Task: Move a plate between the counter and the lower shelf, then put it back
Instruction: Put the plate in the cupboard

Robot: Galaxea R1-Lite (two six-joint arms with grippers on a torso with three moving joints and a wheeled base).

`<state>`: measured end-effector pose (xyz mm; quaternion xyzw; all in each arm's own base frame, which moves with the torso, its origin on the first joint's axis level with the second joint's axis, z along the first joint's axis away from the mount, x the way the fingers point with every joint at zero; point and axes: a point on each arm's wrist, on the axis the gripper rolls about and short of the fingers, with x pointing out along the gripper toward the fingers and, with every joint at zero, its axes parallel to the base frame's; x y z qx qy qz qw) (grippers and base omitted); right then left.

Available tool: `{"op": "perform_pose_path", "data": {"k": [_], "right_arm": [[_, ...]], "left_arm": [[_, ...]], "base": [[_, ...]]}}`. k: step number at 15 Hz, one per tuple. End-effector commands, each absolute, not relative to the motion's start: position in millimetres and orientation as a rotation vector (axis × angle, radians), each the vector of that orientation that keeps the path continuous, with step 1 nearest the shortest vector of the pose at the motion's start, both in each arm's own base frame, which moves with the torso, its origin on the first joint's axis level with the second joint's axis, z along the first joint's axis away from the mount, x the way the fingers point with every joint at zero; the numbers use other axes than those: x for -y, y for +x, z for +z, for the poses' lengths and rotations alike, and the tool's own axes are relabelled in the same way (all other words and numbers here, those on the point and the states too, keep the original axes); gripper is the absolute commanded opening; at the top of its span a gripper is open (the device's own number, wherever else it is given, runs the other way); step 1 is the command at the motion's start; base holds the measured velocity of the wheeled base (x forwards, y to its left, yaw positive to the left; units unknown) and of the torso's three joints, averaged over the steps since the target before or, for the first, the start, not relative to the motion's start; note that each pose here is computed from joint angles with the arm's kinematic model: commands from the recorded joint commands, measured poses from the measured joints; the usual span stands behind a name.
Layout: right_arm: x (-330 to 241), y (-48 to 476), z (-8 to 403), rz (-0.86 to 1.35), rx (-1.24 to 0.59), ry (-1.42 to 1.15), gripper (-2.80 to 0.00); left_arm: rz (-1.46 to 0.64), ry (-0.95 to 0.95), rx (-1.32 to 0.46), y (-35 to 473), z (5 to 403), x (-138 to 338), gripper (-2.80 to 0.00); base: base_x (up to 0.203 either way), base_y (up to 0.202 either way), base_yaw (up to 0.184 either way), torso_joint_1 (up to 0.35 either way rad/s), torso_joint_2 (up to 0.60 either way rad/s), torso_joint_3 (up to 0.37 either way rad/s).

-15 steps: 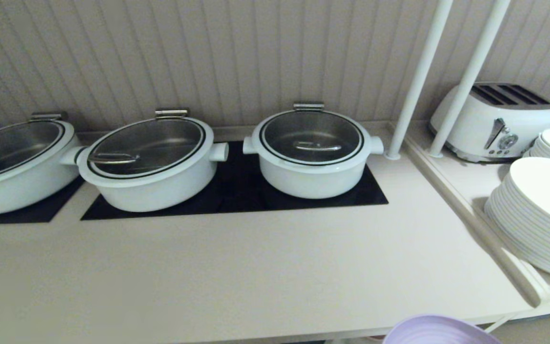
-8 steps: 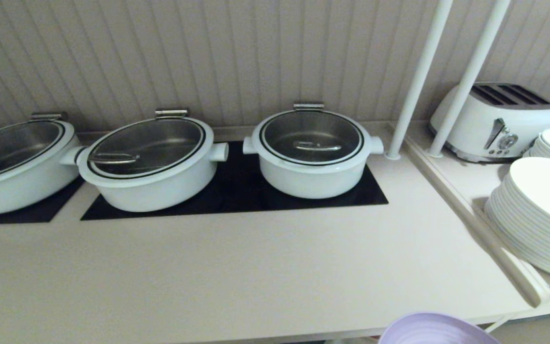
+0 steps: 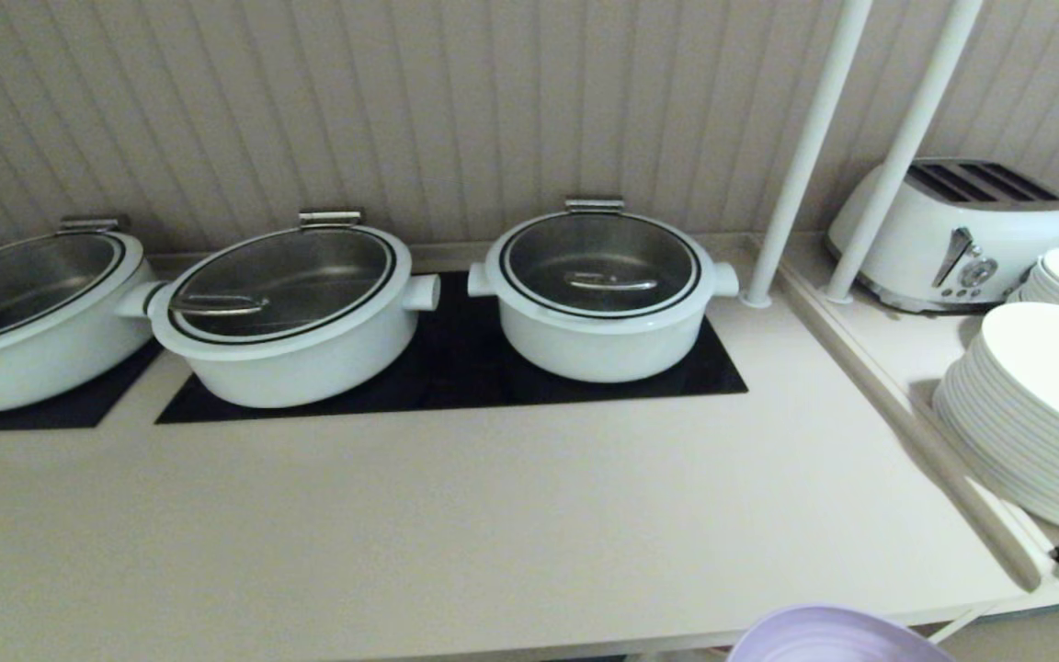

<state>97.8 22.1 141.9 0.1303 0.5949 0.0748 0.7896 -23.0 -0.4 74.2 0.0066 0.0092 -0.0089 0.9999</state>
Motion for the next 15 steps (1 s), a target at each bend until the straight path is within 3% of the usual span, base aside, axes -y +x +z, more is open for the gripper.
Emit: {"op": "perform_pose_path", "data": {"k": [1, 15], "right_arm": [[-21.1, 97.6, 140.9, 0.151, -1.291, 0.290, -2.80], [-19.5, 86.6, 142.9, 0.155, -1.292, 0.289, -2.80]], "left_arm": [[-0.019, 0.014, -0.018, -23.1, 74.1, 0.4, -2.80], [-0.017, 0.014, -0.018, -23.1, 74.1, 0.4, -2.80]], "base": [[0.000, 0.000, 0.000, 0.000, 0.00, 0.000], [0.000, 0.000, 0.000, 0.000, 0.00, 0.000]]}}
